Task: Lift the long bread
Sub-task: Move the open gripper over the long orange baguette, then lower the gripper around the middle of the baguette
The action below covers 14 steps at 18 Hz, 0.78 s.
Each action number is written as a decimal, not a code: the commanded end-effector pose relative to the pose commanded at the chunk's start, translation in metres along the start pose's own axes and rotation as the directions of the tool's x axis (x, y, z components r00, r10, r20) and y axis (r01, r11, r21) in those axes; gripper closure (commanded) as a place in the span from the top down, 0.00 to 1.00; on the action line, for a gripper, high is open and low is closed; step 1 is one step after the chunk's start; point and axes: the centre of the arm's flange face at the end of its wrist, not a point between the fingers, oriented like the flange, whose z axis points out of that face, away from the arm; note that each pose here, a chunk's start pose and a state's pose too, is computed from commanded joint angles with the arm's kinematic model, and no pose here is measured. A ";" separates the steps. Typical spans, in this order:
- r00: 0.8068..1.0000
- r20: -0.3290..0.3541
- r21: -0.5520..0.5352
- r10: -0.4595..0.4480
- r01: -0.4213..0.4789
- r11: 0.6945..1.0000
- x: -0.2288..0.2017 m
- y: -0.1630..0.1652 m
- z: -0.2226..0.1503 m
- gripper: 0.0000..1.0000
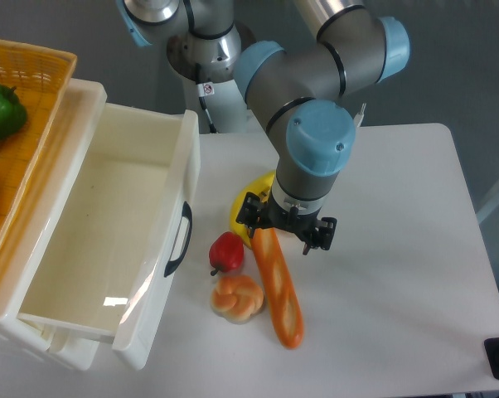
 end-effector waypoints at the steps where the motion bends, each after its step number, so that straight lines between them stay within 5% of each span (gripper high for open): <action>1: 1.000 -0.002 -0.002 -0.006 0.006 1.000 0.000 0.000 0.002 1.00; 14: 0.996 0.063 0.010 -0.061 0.061 0.998 -0.006 -0.014 0.077 1.00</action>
